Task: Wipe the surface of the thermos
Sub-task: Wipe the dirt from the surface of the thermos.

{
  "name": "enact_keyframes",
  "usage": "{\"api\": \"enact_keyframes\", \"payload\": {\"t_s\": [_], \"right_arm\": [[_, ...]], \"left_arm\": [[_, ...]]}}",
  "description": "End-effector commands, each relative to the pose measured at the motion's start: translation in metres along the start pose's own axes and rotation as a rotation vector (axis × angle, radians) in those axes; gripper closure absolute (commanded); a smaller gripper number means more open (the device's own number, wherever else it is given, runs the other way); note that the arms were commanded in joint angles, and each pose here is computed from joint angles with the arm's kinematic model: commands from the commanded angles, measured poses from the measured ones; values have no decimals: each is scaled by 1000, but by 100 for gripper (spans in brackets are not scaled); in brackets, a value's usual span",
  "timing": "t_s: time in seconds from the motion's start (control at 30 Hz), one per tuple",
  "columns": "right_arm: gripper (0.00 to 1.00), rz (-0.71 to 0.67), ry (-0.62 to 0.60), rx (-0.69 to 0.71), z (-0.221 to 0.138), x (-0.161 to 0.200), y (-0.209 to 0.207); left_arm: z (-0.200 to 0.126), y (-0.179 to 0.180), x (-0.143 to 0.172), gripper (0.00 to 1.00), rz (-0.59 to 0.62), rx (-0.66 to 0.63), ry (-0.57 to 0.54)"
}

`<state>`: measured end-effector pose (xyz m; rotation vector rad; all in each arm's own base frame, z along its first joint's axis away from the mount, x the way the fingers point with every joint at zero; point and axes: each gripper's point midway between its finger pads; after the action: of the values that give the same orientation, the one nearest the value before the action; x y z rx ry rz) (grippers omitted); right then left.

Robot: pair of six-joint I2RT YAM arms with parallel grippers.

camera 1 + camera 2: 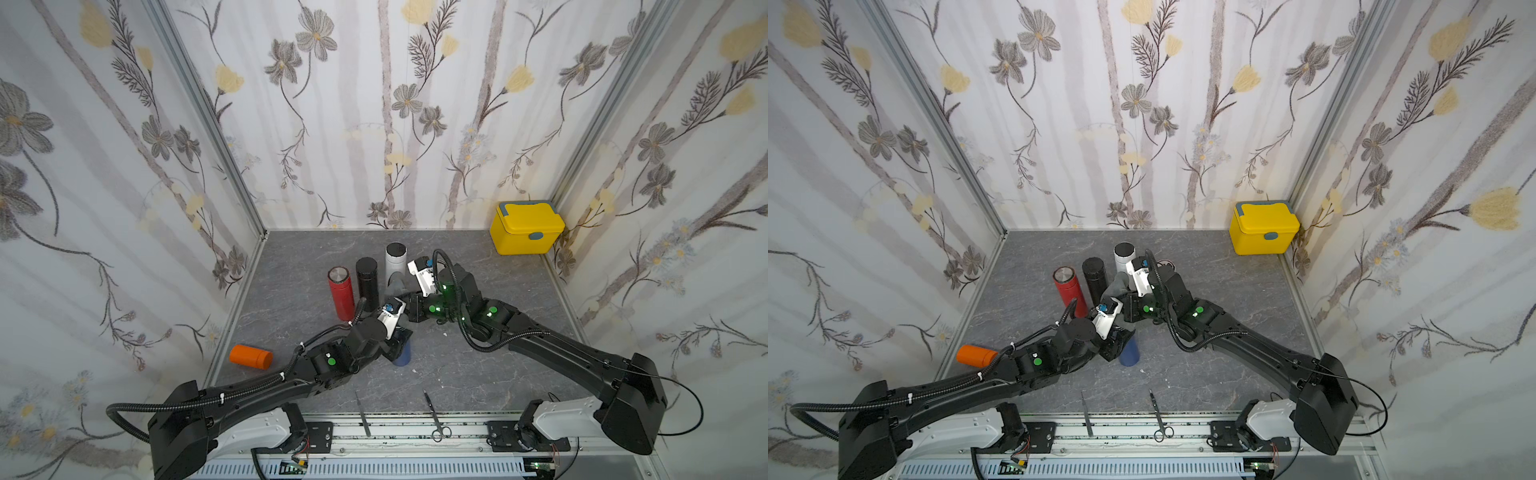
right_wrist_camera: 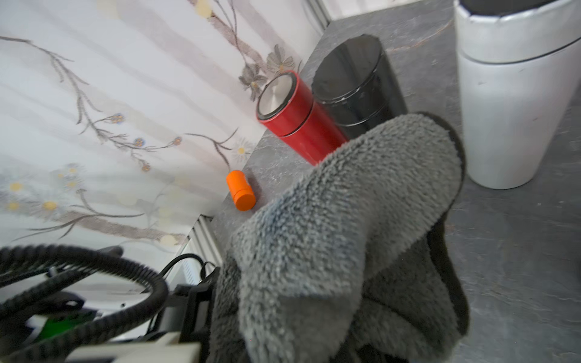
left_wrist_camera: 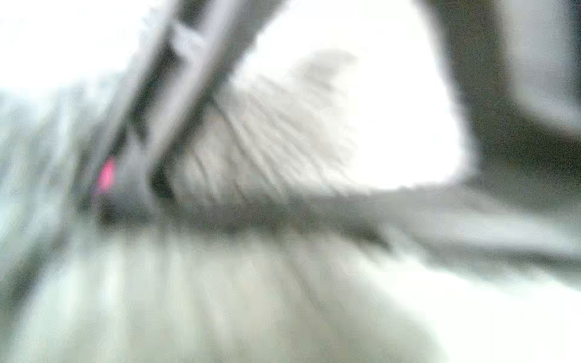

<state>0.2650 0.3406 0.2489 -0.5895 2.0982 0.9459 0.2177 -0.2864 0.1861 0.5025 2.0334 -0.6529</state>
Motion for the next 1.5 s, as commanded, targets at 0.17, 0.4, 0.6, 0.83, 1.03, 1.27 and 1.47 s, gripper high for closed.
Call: {"api": "enact_keyframes", "payload": {"t_s": [0.17,0.4,0.6,0.83,1.03,1.27,1.47], "right_arm": [[100,-129,-82,304,-46,1,-26],[100,-183,-171,-128,-61,-10,68],[100,-169,-27,-231,-18,17,77],[100,-137,8,212,5,30,-13],[100,-153,-90,244,-28,11,-10],[100,-196,-115,-237,-45,18,81],[100,-185,-35,-103,-13,31,55]], "left_arm": [[-5,-2,-2,100,0,20,-21],[-1,-4,0,100,11,25,-12],[-2,-8,-6,100,12,37,-30],[-3,-6,-9,100,19,25,-38],[-3,-4,-8,100,18,14,-36],[-2,-5,-9,100,24,17,-31],[-1,-5,-9,100,26,13,-27]]}}
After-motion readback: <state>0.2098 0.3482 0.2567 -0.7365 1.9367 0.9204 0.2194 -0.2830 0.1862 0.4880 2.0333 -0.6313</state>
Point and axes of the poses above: each gripper's point midway between its finger pads, its own z axis out along the fingers, its own y axis along the line the jaws close on, x = y × z, and after that the axes turned 10 degrees about -z, right-handed
